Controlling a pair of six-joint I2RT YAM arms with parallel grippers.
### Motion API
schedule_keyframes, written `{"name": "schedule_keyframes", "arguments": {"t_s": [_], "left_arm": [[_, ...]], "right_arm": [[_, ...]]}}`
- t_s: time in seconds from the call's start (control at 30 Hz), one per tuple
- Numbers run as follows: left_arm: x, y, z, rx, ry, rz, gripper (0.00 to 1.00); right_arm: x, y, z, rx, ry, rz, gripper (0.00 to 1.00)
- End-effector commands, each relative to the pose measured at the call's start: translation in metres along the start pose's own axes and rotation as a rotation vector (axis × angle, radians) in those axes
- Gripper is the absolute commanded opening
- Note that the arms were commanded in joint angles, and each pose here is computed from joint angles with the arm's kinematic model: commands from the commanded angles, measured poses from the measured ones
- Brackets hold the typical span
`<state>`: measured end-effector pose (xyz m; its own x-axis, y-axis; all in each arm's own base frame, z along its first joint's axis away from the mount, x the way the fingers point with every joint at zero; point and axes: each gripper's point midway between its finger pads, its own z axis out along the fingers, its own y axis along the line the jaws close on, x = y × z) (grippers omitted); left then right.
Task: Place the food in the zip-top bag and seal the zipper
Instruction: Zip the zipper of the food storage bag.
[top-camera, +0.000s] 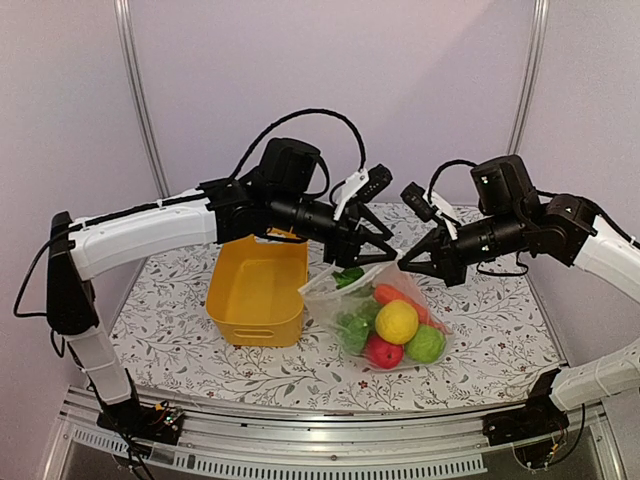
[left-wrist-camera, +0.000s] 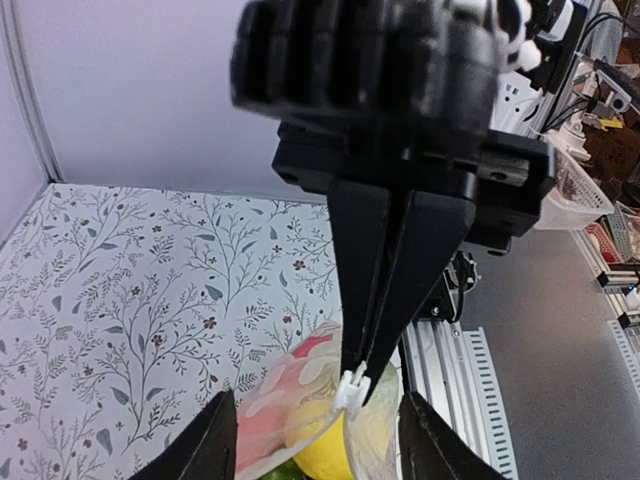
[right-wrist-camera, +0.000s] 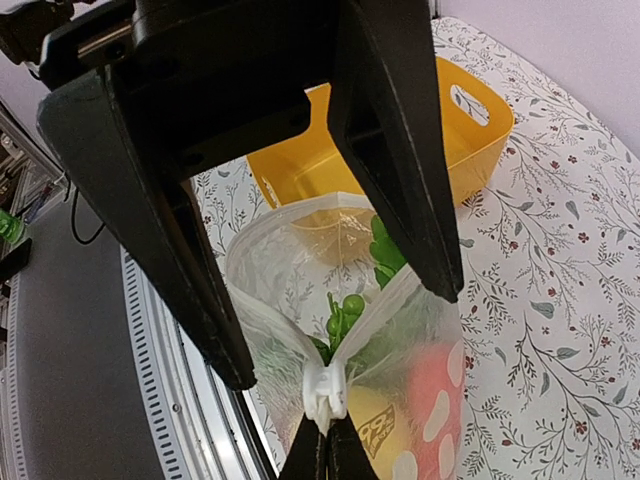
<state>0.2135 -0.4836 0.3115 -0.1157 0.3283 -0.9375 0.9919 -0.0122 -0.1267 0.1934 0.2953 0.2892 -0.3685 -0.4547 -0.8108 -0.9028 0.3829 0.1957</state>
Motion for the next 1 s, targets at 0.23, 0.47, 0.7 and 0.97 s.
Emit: {"name": "schedule_keyframes", "arguments": {"t_s": [0.23,0.47,0.7,0.97], "left_arm": [[0.004,-0.005,0.011,0.092,-0.009,-0.008,0.41],[0.005,-0.007,0.013,0.121,-0.011,-0.024,0.34],[0.005,-0.007,0.011,0.135,-0.02,-0.043,0.23],[0.011,-0.001,0.006,0.132,-0.016,-0.084,0.11]], "right_arm": [[-0.017,0.012,-0.008,-0.045,-0.029,-0.038,0.0],[-0.017,0.01,-0.007,-0.04,-0.025,-0.04,0.0],[-0.016,0.009,-0.006,-0.032,-0.022,-0.036,0.0],[-0.017,0.001,-0.012,0.028,-0.034,-0.037,0.0]]}}
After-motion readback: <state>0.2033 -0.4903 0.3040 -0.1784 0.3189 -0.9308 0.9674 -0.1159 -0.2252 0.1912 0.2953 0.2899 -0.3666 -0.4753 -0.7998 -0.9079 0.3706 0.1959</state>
